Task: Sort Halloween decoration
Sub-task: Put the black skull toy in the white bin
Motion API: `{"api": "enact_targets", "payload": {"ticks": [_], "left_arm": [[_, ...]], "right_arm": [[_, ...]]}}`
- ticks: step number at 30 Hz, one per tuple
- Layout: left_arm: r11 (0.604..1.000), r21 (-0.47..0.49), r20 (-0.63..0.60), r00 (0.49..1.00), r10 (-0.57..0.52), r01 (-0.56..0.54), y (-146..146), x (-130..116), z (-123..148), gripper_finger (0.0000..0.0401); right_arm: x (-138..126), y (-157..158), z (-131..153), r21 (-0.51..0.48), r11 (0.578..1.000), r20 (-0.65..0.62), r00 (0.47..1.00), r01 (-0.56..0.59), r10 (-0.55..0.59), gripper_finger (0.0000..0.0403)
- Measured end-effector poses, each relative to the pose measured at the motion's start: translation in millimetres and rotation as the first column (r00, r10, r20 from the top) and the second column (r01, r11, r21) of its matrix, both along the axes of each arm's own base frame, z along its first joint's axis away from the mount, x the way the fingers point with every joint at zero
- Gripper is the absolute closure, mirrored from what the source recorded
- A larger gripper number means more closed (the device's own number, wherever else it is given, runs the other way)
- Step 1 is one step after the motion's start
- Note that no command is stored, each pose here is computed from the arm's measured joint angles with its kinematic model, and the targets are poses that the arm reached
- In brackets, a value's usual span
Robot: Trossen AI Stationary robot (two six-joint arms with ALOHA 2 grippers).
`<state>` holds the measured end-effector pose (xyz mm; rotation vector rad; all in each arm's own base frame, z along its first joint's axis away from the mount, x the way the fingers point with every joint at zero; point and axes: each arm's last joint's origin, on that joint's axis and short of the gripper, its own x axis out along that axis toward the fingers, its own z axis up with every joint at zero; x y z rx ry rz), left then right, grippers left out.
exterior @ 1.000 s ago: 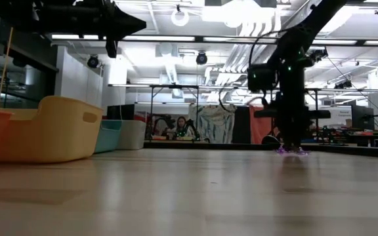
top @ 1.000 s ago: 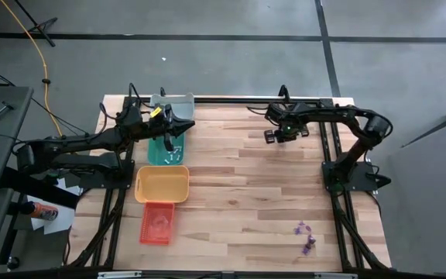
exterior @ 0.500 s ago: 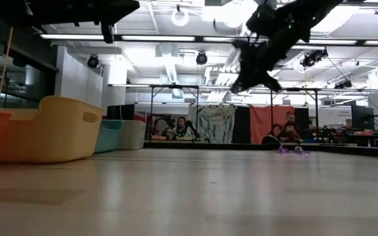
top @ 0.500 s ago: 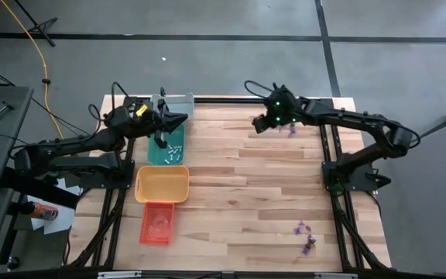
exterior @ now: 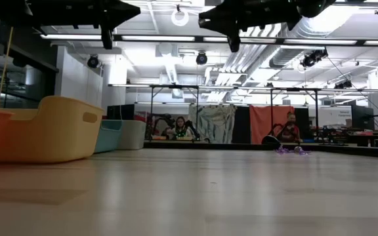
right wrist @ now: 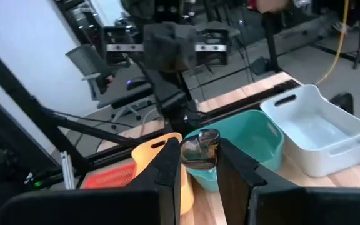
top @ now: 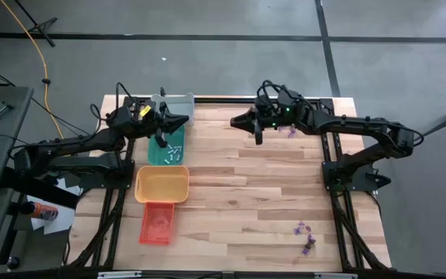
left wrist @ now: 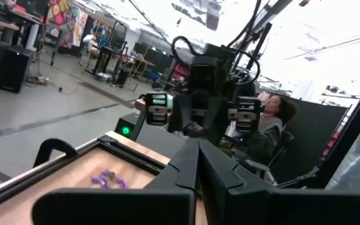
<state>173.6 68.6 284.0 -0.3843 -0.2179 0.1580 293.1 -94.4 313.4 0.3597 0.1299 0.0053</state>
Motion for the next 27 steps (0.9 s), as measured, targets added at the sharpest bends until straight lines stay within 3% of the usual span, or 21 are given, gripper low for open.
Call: {"api": "enact_targets", "payload": {"ticks": [15,18,23,27], "left_arm": [[1.000,-0.001,-0.003,1.000,0.000,0.000,0,0,0,0.0401],[1.000,0.002,0.007,1.000,0.000,0.000,0,0,1,0.0401],[0.999,0.044,0.165,0.986,-0.011,0.003,-2,-4,16,0.0401],[0.994,0.109,0.309,0.951,-0.026,-0.008,-4,-10,30,0.0401]], "right_arm": [[1,4,0,0.004,1.000,-0.001,1.000,-0.013,0.013,0.0345],[2,3,-1,0.052,0.999,-0.005,1.000,0.012,-0.012,0.0345],[17,-4,-16,0.137,0.986,-0.069,0.994,0.091,-0.082,0.0345],[52,-17,-26,0.135,0.982,-0.105,0.988,0.131,-0.117,0.0345]]}}
